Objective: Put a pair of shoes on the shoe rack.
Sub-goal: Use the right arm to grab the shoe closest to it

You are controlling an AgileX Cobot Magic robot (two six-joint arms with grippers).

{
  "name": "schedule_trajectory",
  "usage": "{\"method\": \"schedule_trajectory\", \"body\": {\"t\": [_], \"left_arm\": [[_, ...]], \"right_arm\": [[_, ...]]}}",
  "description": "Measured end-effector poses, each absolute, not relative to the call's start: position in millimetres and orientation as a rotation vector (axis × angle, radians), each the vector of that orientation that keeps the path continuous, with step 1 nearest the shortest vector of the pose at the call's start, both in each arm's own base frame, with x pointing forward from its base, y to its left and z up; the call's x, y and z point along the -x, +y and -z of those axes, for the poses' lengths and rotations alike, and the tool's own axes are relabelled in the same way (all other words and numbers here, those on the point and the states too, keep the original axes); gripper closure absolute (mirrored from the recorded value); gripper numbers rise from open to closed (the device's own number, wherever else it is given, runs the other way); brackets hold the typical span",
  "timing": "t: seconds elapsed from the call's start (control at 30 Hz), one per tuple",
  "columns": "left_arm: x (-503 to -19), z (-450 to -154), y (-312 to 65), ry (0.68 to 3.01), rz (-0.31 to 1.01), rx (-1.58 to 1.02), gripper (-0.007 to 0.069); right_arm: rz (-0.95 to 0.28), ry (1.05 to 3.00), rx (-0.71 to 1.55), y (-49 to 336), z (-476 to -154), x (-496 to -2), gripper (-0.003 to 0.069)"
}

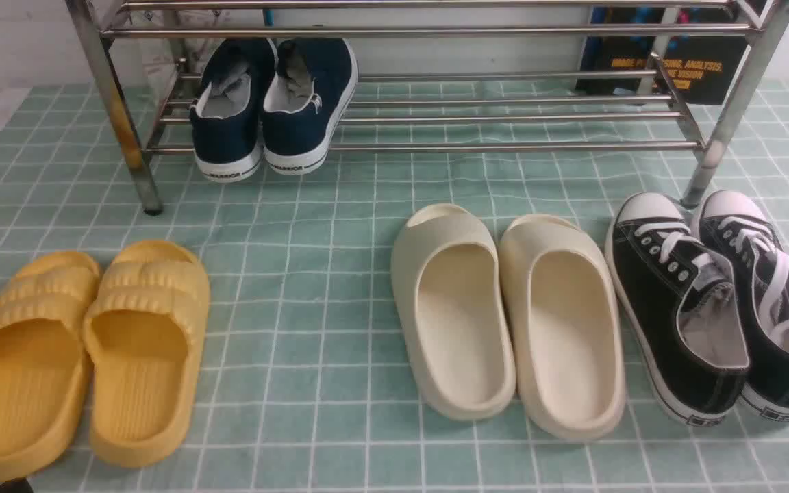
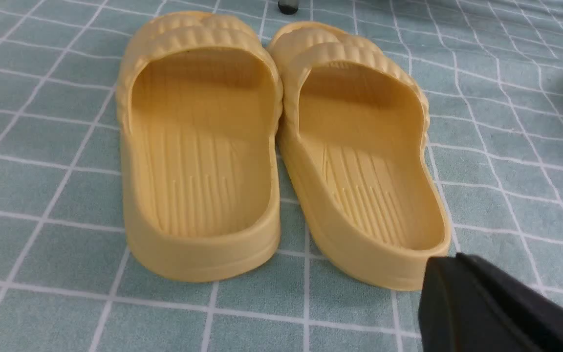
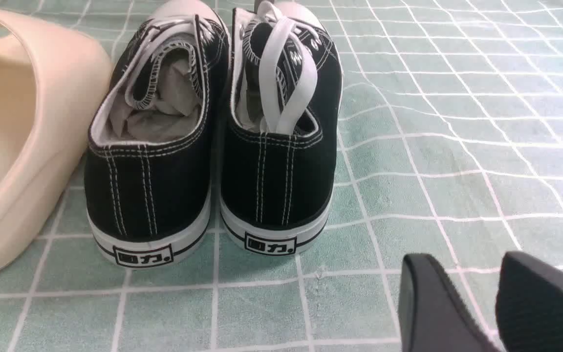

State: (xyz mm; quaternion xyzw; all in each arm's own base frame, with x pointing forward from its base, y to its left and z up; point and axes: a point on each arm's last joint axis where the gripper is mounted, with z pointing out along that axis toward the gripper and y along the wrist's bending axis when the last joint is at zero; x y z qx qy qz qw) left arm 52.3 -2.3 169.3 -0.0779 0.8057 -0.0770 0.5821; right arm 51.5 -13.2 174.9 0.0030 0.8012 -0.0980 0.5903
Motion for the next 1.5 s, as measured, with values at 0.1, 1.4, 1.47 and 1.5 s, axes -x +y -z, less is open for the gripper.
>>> {"method": "schedule_trajectory", "body": {"t": [0.1, 1.4, 1.47, 1.5], "left_arm": [[-52.3, -169.3, -2.3, 1.882, 0.18, 0.182, 0.0607], [-52.3, -169.3, -2.3, 1.882, 0.18, 0.182, 0.0586], [-52.3, -169.3, -2.3, 1.882, 0.18, 0.182, 0.0584], [-52.3, -169.3, -2.3, 1.882, 0.18, 0.182, 0.0582]], "right_arm": [[0.233, 1.866, -0.004, -13.3, -174.9, -51.5, 0.0412], [0.3, 1.866, 0.038, -15.5, -174.8, -51.3, 0.0412], [0.3, 1.866, 0.038, -15.5, -174.8, -51.3, 0.0412], [0.3, 1.866, 0.038, -15.5, -174.8, -51.3, 0.0412]]}}
